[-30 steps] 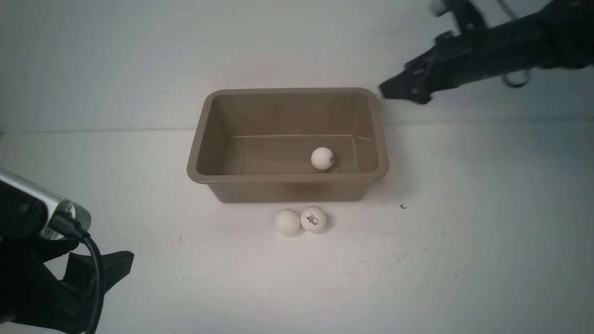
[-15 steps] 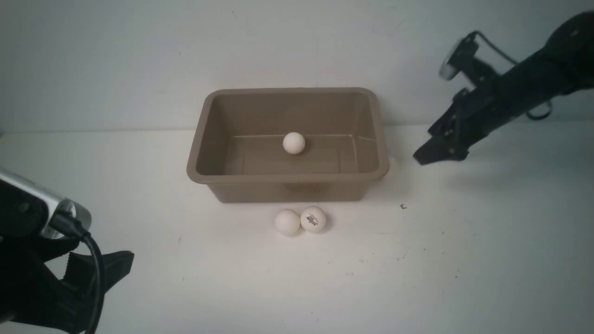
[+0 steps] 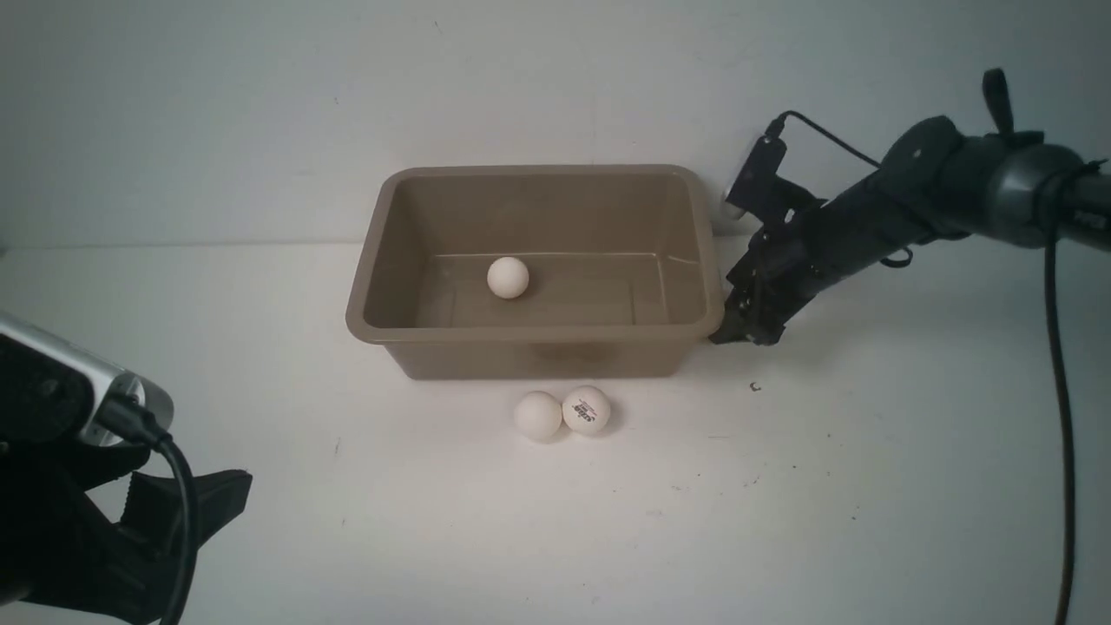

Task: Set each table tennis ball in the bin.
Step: Use the right arm to clamp the table tennis ball closest to it, then use the right arm to put the table tennis ball into the box

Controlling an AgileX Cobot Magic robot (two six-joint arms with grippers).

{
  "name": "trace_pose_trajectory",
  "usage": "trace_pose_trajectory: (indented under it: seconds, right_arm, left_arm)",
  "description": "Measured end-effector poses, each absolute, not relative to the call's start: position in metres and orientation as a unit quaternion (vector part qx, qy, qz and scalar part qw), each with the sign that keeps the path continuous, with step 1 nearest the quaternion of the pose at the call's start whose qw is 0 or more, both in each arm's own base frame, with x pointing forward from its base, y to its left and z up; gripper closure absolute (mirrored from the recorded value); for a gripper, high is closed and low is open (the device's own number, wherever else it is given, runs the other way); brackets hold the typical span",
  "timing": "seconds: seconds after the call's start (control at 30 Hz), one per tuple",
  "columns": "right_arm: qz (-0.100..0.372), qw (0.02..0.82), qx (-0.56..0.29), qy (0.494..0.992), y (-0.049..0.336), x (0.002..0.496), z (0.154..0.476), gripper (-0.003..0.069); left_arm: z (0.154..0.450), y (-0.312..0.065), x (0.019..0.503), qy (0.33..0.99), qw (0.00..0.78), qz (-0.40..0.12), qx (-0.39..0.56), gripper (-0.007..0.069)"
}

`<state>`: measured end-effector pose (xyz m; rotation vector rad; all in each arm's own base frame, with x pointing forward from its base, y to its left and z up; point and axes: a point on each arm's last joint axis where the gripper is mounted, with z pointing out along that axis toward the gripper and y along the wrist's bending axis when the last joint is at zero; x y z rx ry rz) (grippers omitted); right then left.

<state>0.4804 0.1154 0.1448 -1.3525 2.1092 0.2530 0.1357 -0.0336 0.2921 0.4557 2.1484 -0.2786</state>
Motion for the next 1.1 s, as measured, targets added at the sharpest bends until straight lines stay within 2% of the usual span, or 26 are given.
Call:
trace_pose_trajectory:
  seconds: [0.07,0.1,0.2,0.23,0.4,0.57,0.6,0.67,0.73,0.77,0.8,0.83,0.87,0.97,1.1]
  right_arm:
    - [0.09,0.311,-0.507,0.799,0.115,0.482,0.143,0.0089]
    - [0.089,0.311,-0.502,0.802,0.115,0.483,0.14,0.0117]
    - [0.09,0.305,-0.493,0.81,0.114,0.483,0.135,0.0228]
    - [0.089,0.303,-0.492,0.811,0.114,0.483,0.135,0.0295]
    - [0.069,0.309,-0.471,0.823,0.101,0.487,0.142,0.0294]
    - [0.036,0.378,-0.399,0.835,0.068,0.492,0.2,0.0294]
    - [0.037,0.381,-0.397,0.834,0.067,0.491,0.203,0.0294]
    - [0.079,0.41,-0.395,0.819,0.072,0.48,0.239,0.0294]
    - [0.111,0.414,-0.408,0.806,0.083,0.473,0.25,0.0294]
    - [0.152,0.411,-0.419,0.795,0.097,0.466,0.255,0.0294]
    - [0.152,0.411,-0.423,0.793,0.098,0.466,0.255,0.0294]
    - [0.208,0.406,-0.44,0.774,0.12,0.457,0.259,0.0294]
    - [0.231,0.403,-0.449,0.764,0.133,0.452,0.259,0.0294]
    - [0.257,0.402,-0.46,0.749,0.16,0.445,0.259,0.0294]
    - [0.241,0.41,-0.466,0.746,0.18,0.448,0.243,0.0294]
  left_arm:
    - [0.292,-0.034,0.136,0.868,0.447,-0.113,0.184,0.0105]
    - [0.292,-0.034,0.136,0.868,0.447,-0.113,0.184,0.0105]
    - [0.292,-0.034,0.136,0.868,0.447,-0.113,0.184,0.0105]
    - [0.292,-0.034,0.136,0.868,0.447,-0.113,0.184,0.0105]
    - [0.292,-0.034,0.135,0.868,0.446,-0.113,0.185,0.0105]
    - [0.291,-0.034,0.135,0.87,0.442,-0.115,0.187,0.0105]
    - [0.291,-0.034,0.135,0.87,0.442,-0.115,0.187,0.0105]
    - [0.291,-0.034,0.135,0.87,0.44,-0.116,0.188,0.0105]
    - [0.291,-0.034,0.134,0.87,0.44,-0.117,0.188,0.0105]
    - [0.291,-0.034,0.134,0.87,0.44,-0.117,0.188,0.0105]
    - [0.291,-0.034,0.134,0.87,0.44,-0.117,0.188,0.0105]
    - [0.291,-0.034,0.134,0.87,0.44,-0.117,0.188,0.0105]
    - [0.291,-0.034,0.134,0.87,0.44,-0.117,0.188,0.0105]
    - [0.291,-0.035,0.134,0.87,0.441,-0.118,0.186,0.0105]
    - [0.292,-0.036,0.135,0.868,0.444,-0.132,0.178,0.0105]
